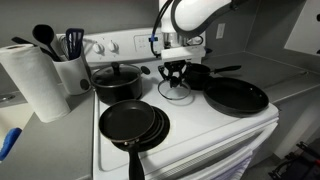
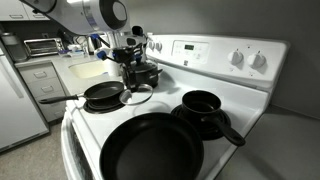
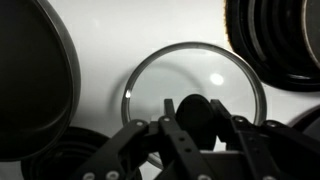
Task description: Place the glass lid on top of the small black pot on the right side of the stove
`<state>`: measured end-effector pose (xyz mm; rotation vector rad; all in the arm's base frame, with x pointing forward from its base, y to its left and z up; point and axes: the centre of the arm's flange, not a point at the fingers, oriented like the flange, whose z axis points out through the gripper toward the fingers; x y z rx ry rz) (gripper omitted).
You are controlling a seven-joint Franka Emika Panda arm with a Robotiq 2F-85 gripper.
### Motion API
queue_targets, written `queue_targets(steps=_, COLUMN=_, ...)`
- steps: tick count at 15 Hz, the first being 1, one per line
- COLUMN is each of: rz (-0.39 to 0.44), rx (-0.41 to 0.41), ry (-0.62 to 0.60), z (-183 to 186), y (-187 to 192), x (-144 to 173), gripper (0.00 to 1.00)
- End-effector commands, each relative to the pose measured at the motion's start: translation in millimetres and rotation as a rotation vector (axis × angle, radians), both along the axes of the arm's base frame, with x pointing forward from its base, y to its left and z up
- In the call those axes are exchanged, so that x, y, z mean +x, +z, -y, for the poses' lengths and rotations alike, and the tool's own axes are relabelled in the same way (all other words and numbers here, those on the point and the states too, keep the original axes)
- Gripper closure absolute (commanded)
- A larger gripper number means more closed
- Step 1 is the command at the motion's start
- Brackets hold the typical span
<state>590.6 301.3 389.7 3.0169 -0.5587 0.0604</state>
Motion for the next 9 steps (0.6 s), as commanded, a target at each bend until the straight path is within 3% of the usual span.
queue_targets(steps=1, rz=0.006, rx=-0.032, ry=-0.003, z=-4, y=18, x=30, gripper=0.85)
queue_targets(steps=9, rz=0.049, rx=-0.108, ry=-0.1, z=37, y=44, x=80, gripper=0.85)
